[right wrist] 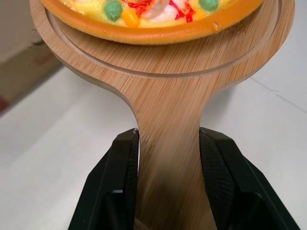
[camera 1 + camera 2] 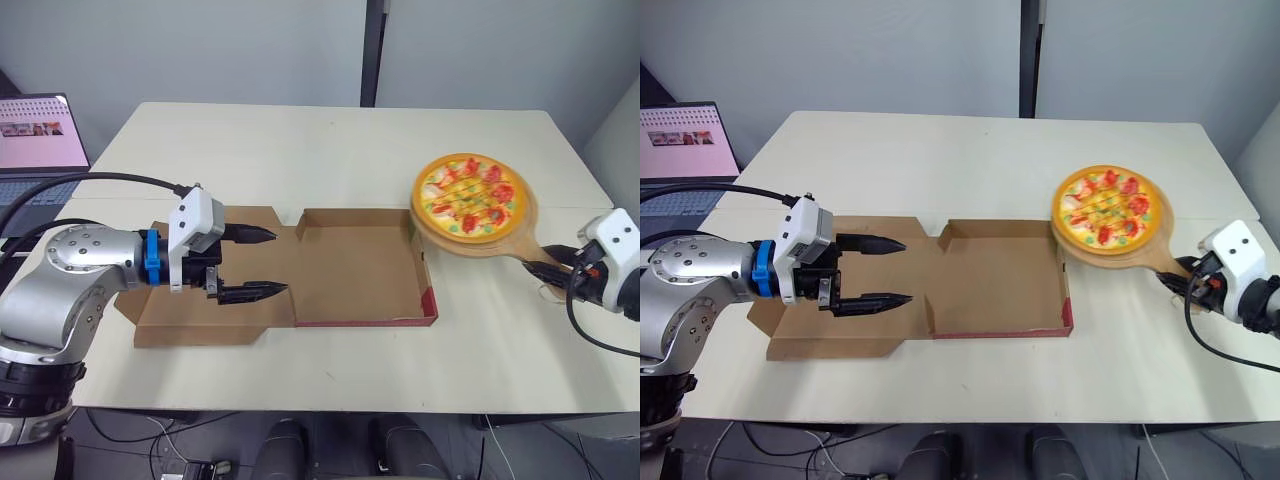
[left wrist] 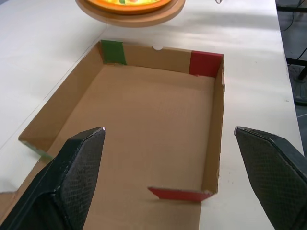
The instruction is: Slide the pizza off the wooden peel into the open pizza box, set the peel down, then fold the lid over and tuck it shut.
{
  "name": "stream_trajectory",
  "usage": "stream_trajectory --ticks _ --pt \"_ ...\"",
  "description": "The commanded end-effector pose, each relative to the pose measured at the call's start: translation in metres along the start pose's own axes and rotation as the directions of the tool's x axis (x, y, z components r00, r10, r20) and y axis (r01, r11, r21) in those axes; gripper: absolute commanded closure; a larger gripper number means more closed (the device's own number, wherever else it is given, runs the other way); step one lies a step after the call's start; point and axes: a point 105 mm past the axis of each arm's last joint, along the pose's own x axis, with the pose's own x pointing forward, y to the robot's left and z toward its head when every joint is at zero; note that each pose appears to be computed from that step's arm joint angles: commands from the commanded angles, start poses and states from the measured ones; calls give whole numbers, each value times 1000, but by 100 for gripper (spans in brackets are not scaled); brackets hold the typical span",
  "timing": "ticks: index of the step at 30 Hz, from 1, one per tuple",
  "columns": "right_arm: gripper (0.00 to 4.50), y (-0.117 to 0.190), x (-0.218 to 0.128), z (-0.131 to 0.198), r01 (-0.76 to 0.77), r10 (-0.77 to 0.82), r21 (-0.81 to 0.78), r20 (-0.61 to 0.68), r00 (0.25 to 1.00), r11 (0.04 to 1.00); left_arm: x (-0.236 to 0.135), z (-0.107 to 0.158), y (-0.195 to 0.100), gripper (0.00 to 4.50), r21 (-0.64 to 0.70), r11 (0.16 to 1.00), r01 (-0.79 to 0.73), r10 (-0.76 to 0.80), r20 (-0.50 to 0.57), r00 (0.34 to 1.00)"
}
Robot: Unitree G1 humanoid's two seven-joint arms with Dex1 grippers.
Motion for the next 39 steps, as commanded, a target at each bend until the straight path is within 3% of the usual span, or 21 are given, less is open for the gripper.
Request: stream_trajectory --ticks 1,9,24,39 --pt "292 11 -1 40 -49 64 -172 83 995 984 -6 6 1 0 25 999 -26 26 -3 1000" --pt "292 28 21 51 -115 135 -340 35 990 933 -3 6 -1 0 21 1000 -22 22 -3 1000" --pt "292 20 36 66 -54 85 -460 48 995 886 -2 6 -3 0 20 1000 -14 14 -1 1000" --pt "292 -19 33 66 135 -116 -502 70 991 854 3 6 -2 0 36 999 -8 8 4 1000"
